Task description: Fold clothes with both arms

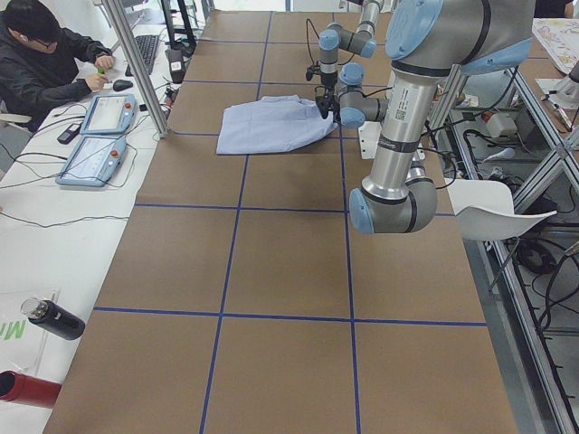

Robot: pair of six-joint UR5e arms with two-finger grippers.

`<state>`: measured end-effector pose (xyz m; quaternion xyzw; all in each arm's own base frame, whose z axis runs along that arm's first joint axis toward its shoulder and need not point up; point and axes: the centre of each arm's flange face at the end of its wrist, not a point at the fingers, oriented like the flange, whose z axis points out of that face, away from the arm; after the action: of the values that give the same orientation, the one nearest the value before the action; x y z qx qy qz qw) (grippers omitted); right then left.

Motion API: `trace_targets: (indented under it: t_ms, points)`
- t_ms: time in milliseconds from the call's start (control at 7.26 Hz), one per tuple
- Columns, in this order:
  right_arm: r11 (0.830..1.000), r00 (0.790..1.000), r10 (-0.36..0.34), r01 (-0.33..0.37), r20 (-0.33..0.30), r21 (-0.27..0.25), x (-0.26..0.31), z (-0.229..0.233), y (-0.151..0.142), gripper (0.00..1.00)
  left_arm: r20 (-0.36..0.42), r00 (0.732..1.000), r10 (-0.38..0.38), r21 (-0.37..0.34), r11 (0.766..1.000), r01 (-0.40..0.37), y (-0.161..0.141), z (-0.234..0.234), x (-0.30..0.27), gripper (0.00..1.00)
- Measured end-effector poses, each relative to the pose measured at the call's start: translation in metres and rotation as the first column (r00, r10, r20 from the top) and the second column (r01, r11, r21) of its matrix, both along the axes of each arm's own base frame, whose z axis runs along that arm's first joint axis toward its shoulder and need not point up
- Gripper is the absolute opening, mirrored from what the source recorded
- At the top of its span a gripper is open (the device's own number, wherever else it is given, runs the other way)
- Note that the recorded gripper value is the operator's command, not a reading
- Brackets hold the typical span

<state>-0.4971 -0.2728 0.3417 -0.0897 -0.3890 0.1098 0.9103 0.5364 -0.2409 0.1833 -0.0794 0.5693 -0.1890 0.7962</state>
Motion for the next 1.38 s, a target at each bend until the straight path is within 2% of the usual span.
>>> trace_targets:
  t_ms: [275,551,1101,1377]
  points:
    - [1.000,1.000,0.001,-0.001,0.023,-0.007,0.007,-0.010,-0.003,0.00,-0.006,1.000,0.000,0.001,1.000,0.000,0.000,-0.002,-0.002,0.00]
    - [0.999,0.997,-0.027,0.030,0.067,-0.034,0.021,-0.024,0.000,0.00,-0.023,1.000,0.001,0.004,1.000,-0.001,0.003,-0.012,-0.012,0.00]
    - [0.994,0.992,-0.080,0.087,0.098,-0.072,0.033,-0.030,0.012,0.00,-0.019,0.997,0.072,0.002,0.997,-0.072,0.044,-0.024,-0.012,0.00]
    - [0.993,0.989,-0.074,0.085,0.126,-0.079,0.046,-0.036,-0.010,0.00,-0.043,0.998,0.053,0.012,0.999,-0.053,0.034,-0.033,-0.026,0.00]
